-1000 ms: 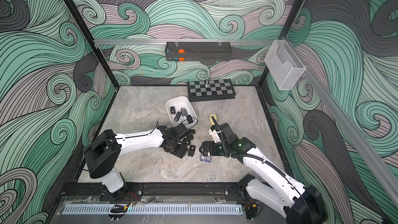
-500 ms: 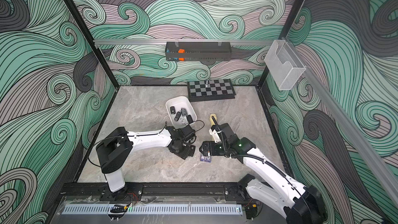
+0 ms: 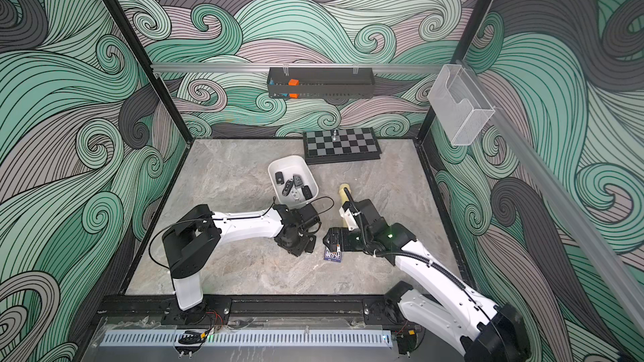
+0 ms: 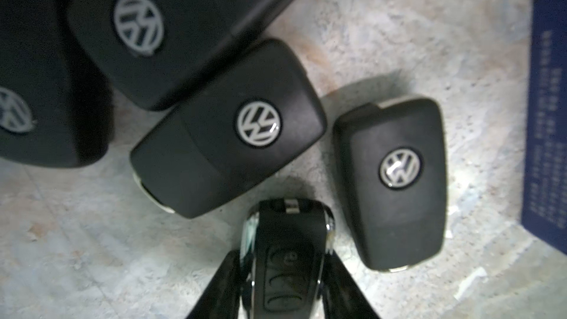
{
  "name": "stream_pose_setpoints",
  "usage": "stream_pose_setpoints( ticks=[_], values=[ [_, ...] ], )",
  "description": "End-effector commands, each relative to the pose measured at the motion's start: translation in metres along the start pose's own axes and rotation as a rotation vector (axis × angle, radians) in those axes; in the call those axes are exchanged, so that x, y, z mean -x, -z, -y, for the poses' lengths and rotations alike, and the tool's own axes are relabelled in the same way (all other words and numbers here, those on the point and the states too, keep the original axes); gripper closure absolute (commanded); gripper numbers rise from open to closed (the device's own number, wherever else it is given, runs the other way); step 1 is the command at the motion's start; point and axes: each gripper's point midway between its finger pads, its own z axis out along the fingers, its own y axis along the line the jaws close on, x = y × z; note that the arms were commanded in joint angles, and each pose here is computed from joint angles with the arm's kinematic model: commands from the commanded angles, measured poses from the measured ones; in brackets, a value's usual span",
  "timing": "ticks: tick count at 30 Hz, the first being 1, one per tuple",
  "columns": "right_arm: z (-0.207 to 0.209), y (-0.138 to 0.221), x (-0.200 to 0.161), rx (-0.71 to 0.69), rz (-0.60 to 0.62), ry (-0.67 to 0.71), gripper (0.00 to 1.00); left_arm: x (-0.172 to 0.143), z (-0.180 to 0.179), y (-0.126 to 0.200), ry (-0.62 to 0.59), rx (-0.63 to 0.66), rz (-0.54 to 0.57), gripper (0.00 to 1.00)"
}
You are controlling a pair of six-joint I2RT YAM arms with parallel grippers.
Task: Place the car key into the storage box
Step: Pick up the car key from the center of the board, then place the car key in the storage box.
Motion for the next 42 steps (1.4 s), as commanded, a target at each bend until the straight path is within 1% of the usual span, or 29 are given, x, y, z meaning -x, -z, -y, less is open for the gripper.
stream_pose_setpoints(
  ticks=[1,5,9,12,17,23,28,31,35,42],
  values=[
    [0.002,0.001,-0.001,-0.01,0.01,-0.009,0.01,-0.004,0.001,-0.008,-0.01,0.017,-0.026,0.65],
    [0.003,0.001,-0.002,-0.013,0.012,-0.01,0.01,-0.003,0.003,-0.005,-0.016,0.012,-0.015,0.71],
    [0.005,0.002,-0.003,-0.013,0.02,-0.01,0.01,-0.003,0.005,0.001,-0.018,0.007,-0.003,0.72],
    [0.006,0.001,-0.005,-0.016,0.019,-0.01,0.01,0.0,0.006,0.013,-0.008,-0.008,0.028,0.73],
    [0.012,-0.002,-0.007,-0.034,0.007,-0.017,0.01,0.012,0.008,0.046,0.008,-0.042,0.117,0.73],
    [0.015,-0.006,-0.005,-0.059,0.0,-0.02,0.01,0.036,0.003,0.09,0.054,-0.033,0.226,0.73],
    [0.018,-0.007,0.001,-0.086,0.01,-0.025,0.01,0.062,-0.005,0.112,0.075,-0.037,0.272,0.73],
    [0.021,-0.006,0.006,-0.115,0.029,-0.035,0.01,0.08,-0.016,0.122,0.083,-0.027,0.283,0.73],
    [0.022,-0.002,0.016,-0.141,0.063,-0.037,0.01,0.107,-0.038,0.126,0.116,-0.026,0.292,0.73],
    [0.023,-0.002,0.027,-0.178,0.076,-0.02,0.01,0.156,-0.089,0.115,0.228,0.014,0.295,0.74]
  ],
)
